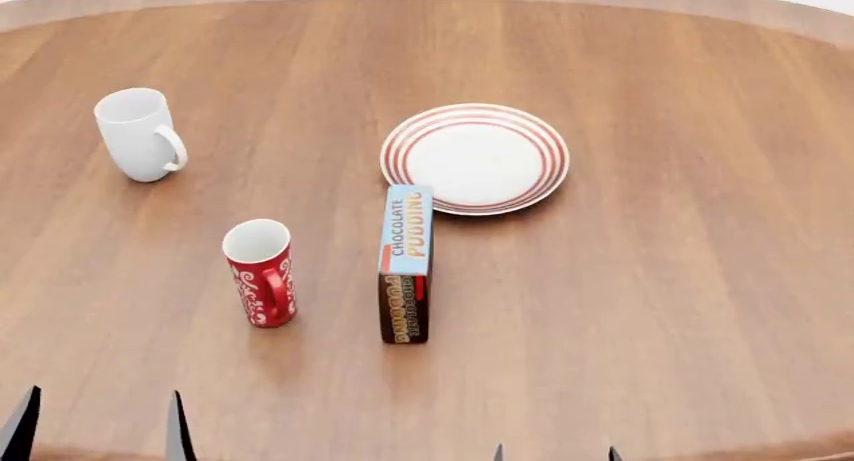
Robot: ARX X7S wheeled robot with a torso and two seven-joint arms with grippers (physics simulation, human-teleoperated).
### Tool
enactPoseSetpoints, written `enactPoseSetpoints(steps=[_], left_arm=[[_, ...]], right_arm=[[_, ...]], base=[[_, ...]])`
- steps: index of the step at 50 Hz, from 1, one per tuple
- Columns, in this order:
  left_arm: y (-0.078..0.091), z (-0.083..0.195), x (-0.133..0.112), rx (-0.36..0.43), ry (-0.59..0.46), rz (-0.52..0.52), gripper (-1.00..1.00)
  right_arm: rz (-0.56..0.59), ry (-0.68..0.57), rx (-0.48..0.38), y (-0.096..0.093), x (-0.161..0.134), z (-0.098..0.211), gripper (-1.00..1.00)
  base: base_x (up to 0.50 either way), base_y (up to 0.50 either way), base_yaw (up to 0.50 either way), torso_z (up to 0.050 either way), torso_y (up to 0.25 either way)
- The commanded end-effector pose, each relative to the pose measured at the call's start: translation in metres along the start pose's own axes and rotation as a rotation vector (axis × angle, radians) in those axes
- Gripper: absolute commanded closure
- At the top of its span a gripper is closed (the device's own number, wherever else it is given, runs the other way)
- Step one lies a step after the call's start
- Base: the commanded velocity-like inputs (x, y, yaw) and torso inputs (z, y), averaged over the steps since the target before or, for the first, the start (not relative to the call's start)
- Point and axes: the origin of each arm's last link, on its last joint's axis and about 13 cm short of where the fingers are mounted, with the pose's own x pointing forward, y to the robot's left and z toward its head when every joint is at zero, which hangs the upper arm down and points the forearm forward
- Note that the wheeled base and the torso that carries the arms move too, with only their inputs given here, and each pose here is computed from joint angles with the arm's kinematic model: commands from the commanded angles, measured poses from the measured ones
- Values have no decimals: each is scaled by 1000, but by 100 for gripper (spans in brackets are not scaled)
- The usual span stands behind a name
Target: Pick up the red mug and put it on the plate
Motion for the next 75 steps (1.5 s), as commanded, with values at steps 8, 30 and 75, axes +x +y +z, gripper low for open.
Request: enactPoseSetpoints(steps=[8, 30, 75], left_arm=[[0, 0, 1, 9, -48, -4, -100], [0, 0, 1, 12, -47, -9, -100], [0, 0, 1, 4, -44, -15, -100]], right_arm=[[-11, -2, -1, -1, 1, -1, -100], [-10, -11, -5, 0, 0, 1, -100], [1, -3, -11, 0, 1, -1, -100]], base=[[0, 0, 0, 0, 0], [0, 1, 0, 0, 0], [0, 89, 0, 0, 0]])
